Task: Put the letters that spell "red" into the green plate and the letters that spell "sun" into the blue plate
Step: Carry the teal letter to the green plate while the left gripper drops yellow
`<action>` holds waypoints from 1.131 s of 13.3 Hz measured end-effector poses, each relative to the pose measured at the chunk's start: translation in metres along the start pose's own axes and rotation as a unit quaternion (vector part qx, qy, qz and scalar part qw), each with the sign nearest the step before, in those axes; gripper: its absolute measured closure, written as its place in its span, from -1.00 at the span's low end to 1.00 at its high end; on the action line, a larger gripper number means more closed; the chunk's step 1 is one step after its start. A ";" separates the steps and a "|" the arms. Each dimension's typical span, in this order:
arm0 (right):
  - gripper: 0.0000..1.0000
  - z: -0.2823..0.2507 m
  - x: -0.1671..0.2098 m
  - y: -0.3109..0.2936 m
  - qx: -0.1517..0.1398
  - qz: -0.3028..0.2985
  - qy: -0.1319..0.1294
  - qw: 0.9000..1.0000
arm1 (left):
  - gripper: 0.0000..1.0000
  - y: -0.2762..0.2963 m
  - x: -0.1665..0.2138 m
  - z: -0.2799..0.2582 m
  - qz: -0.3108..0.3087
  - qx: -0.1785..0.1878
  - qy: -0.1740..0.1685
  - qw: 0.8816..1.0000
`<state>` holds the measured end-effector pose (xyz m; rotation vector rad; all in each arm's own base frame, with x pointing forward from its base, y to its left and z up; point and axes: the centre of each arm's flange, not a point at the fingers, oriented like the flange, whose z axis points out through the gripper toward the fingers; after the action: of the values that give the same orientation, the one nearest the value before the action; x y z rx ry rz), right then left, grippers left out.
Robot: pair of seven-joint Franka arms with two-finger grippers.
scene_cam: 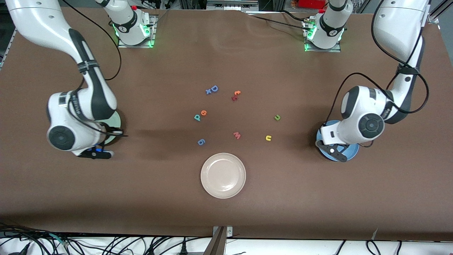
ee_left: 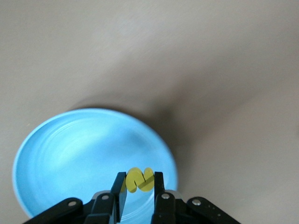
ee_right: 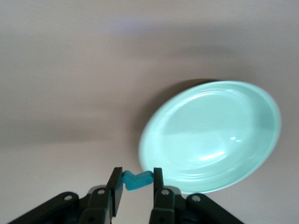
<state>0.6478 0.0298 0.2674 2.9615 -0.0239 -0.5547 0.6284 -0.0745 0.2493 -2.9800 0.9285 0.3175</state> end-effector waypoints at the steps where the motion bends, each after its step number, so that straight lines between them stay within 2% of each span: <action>1: 0.40 0.009 0.001 0.023 -0.004 -0.016 -0.007 1.000 | 0.45 -0.005 -0.003 0.007 0.001 -0.003 -0.005 1.000; 5: 0.40 0.055 -0.003 0.066 -0.002 -0.056 -0.036 0.998 | 0.45 -0.042 -0.025 0.036 0.002 -0.016 -0.021 1.000; 8: 0.40 0.089 -0.008 0.077 0.007 -0.073 -0.051 0.996 | 0.45 -0.089 -0.057 0.060 0.005 -0.019 -0.016 1.000; 12: 0.40 0.110 -0.010 0.082 0.013 -0.086 -0.066 0.994 | 0.45 -0.087 -0.063 0.077 0.013 -0.030 -0.021 0.999; 13: 0.38 0.115 -0.010 0.085 0.014 -0.087 -0.070 0.994 | 0.34 -0.085 -0.061 0.077 0.015 -0.031 -0.020 0.999; 15: 0.30 0.120 -0.012 0.089 0.017 -0.088 -0.075 0.993 | -0.04 -0.082 -0.059 0.075 0.018 -0.030 -0.019 0.999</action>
<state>0.5940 -0.0730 0.1719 2.9659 0.2174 -0.8052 0.6126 0.0310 0.1831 -3.0020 0.9882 0.4083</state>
